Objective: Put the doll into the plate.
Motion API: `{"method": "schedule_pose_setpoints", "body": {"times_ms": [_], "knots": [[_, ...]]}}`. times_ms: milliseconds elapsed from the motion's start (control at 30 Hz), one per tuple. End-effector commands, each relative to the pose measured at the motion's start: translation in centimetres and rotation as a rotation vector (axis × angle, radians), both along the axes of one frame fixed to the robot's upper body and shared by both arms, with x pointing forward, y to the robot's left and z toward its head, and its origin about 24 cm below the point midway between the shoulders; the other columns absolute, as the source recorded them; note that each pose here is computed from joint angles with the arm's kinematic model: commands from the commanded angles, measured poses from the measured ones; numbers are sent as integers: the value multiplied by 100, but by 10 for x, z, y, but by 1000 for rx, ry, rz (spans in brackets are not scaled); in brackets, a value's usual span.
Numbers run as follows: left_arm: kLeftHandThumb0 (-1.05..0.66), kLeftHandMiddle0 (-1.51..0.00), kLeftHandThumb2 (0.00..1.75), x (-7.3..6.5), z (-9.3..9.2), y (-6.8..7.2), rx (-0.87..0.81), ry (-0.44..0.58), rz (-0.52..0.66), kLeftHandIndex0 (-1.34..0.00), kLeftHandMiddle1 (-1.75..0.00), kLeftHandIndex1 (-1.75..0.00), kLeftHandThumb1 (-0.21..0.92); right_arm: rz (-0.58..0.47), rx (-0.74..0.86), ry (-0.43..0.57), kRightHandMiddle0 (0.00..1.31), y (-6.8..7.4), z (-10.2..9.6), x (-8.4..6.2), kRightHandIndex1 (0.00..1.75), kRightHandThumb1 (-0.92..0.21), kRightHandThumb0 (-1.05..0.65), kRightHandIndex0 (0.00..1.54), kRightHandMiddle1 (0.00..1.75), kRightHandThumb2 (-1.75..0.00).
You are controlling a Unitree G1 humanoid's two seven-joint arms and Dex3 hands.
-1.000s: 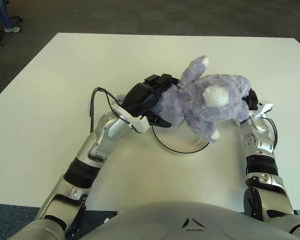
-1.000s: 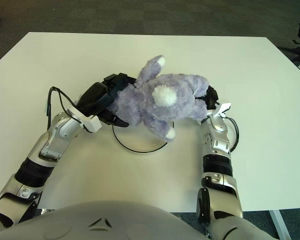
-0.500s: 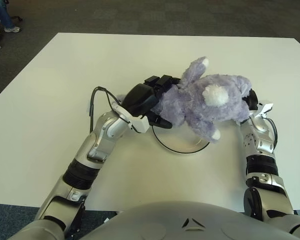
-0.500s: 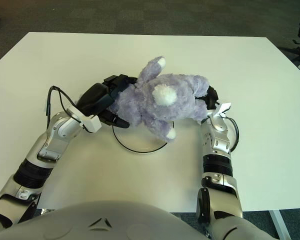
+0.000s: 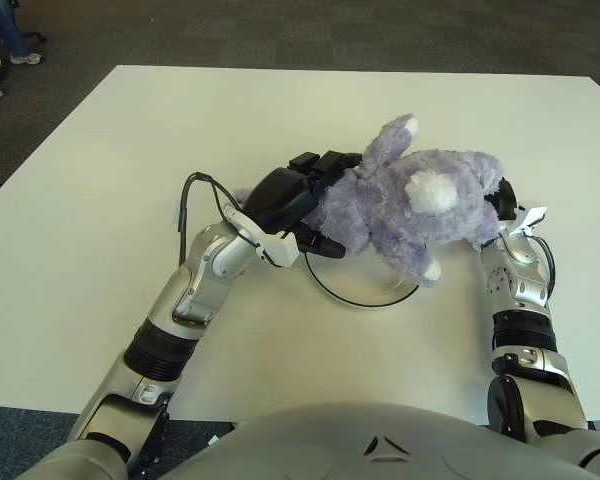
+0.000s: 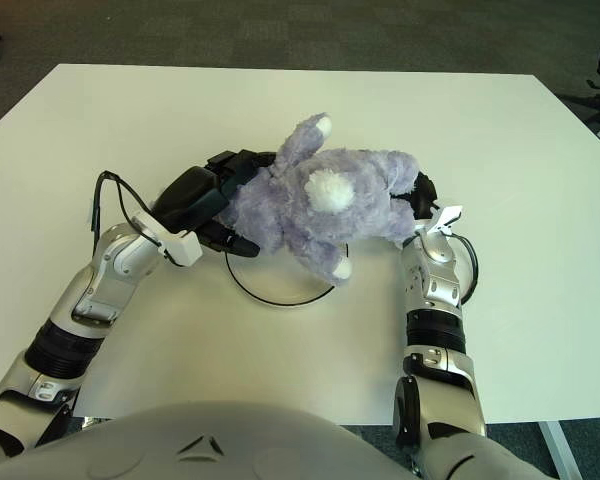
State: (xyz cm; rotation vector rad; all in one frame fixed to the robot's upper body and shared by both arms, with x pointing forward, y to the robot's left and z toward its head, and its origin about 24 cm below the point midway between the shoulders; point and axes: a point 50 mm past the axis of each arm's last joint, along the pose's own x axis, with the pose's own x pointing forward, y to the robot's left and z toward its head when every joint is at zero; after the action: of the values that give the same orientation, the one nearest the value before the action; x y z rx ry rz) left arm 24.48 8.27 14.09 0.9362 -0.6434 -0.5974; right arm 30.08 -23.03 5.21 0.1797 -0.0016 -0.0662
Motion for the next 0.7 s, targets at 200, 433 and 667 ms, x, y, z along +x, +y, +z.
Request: {"method": "schedule_pose_setpoints", "body": {"times_ms": [200,433,667], "knots": [[-104,-21,61,-11,8,10,-36,-1,-9,0,-21,-13,92,3,30,136,51,2,-27,-11,175,-45,-44,112,175,-115],[-105,-18,72,-16,11,16,-72,-35,12,0,-13,-1,92,8,23,133,52,1,-27,-11,175,-44,-44,114,175,-116],[-105,-15,81,-28,16,38,-59,-92,58,0,-9,0,92,12,23,135,52,1,-27,-10,175,-43,-45,114,175,-117]]}}
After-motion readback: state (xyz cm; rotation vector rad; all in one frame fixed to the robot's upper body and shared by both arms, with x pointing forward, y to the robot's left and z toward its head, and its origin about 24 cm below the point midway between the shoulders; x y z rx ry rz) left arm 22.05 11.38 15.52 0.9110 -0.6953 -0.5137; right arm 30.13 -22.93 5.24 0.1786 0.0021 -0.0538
